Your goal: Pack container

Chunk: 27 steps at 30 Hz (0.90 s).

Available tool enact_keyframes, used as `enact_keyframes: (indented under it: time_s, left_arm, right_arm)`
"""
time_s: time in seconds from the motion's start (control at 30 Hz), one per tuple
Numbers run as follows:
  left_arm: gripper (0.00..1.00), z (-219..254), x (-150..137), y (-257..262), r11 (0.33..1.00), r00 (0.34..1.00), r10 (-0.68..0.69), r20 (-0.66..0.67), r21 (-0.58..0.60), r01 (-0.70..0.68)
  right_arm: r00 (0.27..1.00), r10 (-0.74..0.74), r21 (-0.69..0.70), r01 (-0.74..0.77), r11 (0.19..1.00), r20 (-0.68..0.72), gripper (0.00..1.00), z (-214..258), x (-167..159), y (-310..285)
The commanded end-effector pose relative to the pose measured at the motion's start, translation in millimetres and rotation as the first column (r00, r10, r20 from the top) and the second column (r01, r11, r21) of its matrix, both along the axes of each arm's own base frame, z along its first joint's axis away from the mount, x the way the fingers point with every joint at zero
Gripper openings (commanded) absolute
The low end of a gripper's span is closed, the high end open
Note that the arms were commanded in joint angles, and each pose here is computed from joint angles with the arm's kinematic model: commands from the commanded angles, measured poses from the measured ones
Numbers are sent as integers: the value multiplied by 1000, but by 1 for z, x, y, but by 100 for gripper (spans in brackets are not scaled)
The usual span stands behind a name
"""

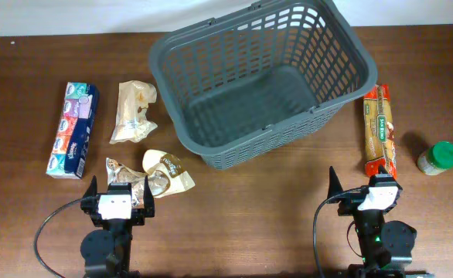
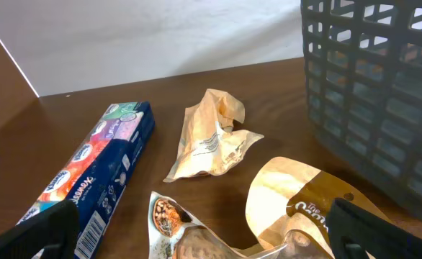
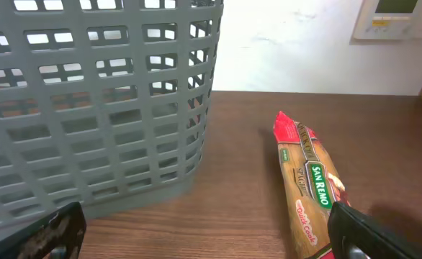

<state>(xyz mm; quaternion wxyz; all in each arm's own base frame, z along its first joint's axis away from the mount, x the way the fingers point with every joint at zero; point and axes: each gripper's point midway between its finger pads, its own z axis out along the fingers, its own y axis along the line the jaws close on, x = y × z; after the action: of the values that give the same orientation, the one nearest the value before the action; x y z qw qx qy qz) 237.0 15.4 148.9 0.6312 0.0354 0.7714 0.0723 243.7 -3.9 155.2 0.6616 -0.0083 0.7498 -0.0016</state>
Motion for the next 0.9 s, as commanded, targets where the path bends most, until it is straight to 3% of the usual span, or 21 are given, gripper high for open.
enact_keyframes:
  time_s: [0.0,0.87]
  left_arm:
    - [99,-1,0,-1,1000,1000,-8,7,16,8]
    - [99,-1,0,1,1000,1000,4,8,19,-4]
  right_arm:
    - [1000,5,3,-5,1000,4,99,-2,0,0]
    - [1000,5,3,-5,1000,4,99,-2,0,0]
